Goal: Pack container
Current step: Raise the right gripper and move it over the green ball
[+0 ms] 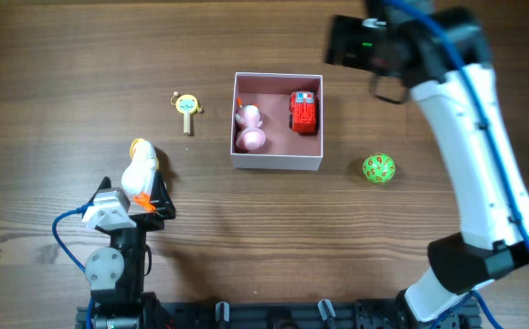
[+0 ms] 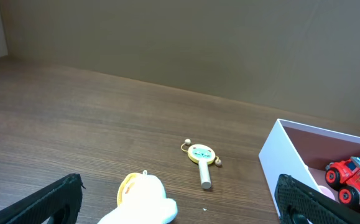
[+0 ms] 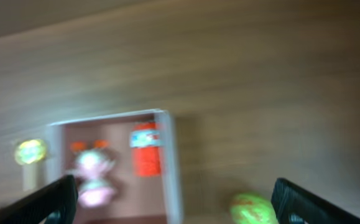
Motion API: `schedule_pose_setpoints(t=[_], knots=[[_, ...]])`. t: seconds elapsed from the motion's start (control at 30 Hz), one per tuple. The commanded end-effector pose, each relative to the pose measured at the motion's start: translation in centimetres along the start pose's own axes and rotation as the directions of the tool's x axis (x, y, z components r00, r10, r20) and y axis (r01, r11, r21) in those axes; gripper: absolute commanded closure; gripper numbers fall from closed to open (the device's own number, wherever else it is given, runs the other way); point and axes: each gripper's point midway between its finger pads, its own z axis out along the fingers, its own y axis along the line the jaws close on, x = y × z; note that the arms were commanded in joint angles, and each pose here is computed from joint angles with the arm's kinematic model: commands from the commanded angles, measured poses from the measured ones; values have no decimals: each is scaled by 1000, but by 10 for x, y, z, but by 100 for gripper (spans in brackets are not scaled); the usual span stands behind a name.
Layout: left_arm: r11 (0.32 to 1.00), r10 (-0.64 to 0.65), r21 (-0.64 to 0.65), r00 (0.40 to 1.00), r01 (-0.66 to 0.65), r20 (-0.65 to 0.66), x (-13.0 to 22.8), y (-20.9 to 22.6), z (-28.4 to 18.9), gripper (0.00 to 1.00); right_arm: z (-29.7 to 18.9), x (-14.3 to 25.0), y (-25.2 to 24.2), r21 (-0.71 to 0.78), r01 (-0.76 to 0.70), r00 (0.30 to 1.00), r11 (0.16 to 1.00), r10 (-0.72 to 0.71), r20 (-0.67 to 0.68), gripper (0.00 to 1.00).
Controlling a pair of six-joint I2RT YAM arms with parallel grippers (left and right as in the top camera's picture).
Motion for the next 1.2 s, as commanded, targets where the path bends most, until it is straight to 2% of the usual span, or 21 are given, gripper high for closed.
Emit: schedule_pose_setpoints(t=[0.0, 0.07, 0.2, 0.4, 0.6, 0.73, 0.97, 1.17], knots=[[1000, 21, -4, 1000, -21, 4, 1, 0, 0, 0, 9, 18, -63, 191, -37, 992, 981, 59, -114, 0], [1000, 21, -4, 1000, -21, 4, 1, 0, 0, 0, 7, 37, -82, 250, -44, 976, 967, 95, -198, 0], [1000, 21, -4, 1000, -21, 4, 1, 0, 0, 0, 12, 52, -70, 152, -19, 957, 988, 62, -283, 0], [1000, 21, -4, 1000, -21, 4, 1, 0, 0, 0, 28, 80, -69, 154, -38, 917, 987, 95, -387, 0], [1000, 21, -4, 1000, -21, 4, 1, 0, 0, 0, 57, 141, -84, 255, -53, 814, 966, 189, -550, 0], [1000, 21, -4, 1000, -21, 4, 1, 0, 0, 0, 82, 171, -76, 209, -52, 769, 977, 172, -615, 0], [1000, 21, -4, 1000, -21, 4, 1, 0, 0, 0, 114, 216, -86, 204, -13, 728, 979, 149, -669, 0], [1000, 21, -4, 1000, -21, 4, 1, 0, 0, 0, 127, 218, -89, 193, -24, 742, 981, 147, -654, 0]])
